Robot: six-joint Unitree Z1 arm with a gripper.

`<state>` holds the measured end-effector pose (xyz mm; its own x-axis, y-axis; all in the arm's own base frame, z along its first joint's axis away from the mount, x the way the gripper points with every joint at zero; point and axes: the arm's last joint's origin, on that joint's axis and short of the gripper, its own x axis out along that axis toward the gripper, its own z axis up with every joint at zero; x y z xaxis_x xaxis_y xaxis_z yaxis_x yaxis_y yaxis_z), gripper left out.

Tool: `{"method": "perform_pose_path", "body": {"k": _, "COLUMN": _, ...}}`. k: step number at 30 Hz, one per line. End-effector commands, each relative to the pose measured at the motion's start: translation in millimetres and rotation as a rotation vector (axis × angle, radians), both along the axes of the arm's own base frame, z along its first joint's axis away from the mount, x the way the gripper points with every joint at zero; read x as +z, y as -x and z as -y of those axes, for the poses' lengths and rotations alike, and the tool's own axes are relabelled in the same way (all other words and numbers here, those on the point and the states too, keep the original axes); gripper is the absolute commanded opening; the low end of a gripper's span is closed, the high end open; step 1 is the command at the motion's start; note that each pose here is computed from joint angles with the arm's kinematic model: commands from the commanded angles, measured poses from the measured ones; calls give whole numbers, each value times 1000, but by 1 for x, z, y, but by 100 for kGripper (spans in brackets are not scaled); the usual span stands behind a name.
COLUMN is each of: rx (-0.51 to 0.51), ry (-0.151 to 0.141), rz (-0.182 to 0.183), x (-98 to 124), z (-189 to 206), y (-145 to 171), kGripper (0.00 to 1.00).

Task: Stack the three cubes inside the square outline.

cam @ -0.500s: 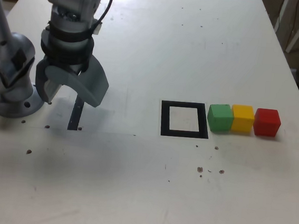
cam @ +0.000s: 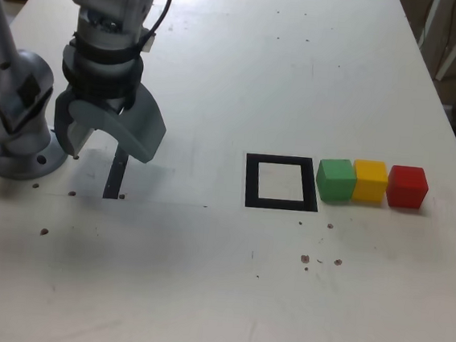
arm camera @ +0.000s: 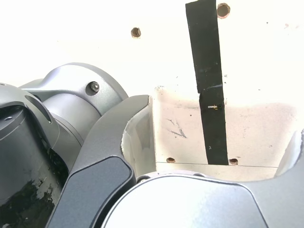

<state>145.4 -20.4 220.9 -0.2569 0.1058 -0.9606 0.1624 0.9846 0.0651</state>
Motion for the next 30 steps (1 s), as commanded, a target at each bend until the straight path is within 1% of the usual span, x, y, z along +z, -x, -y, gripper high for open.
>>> {"method": "perform_pose_path", "body": {"k": 1, "rx": 4, "ry": 0, "rz": -2, "x": 2, "z": 0, "y": 0, "kGripper": 99}}
{"method": "perform_pose_path", "body": {"k": 6, "rx": 2, "ry": 2, "rz": -7, "x": 7, "z": 0, "y": -3, "kGripper": 99}}
{"method": "perform_pose_path", "body": {"k": 10, "rx": -25, "ry": 7, "rz": -5, "x": 11, "z": 1, "y": -9, "kGripper": 99}}
{"method": "perform_pose_path", "body": {"k": 15, "rx": -80, "ry": 12, "rz": 8, "x": 14, "z": 3, "y": -21, "kGripper": 99}}
{"method": "perform_pose_path", "body": {"k": 19, "rx": -133, "ry": 17, "rz": 27, "x": 19, "z": 4, "y": -34, "kGripper": 99}}
{"method": "perform_pose_path", "body": {"k": 22, "rx": -171, "ry": 20, "rz": 32, "x": 22, "z": 5, "y": -44, "kGripper": 99}}
{"method": "perform_pose_path", "body": {"k": 30, "rx": -241, "ry": 15, "rz": 43, "x": 33, "z": 8, "y": -67, "kGripper": 99}}
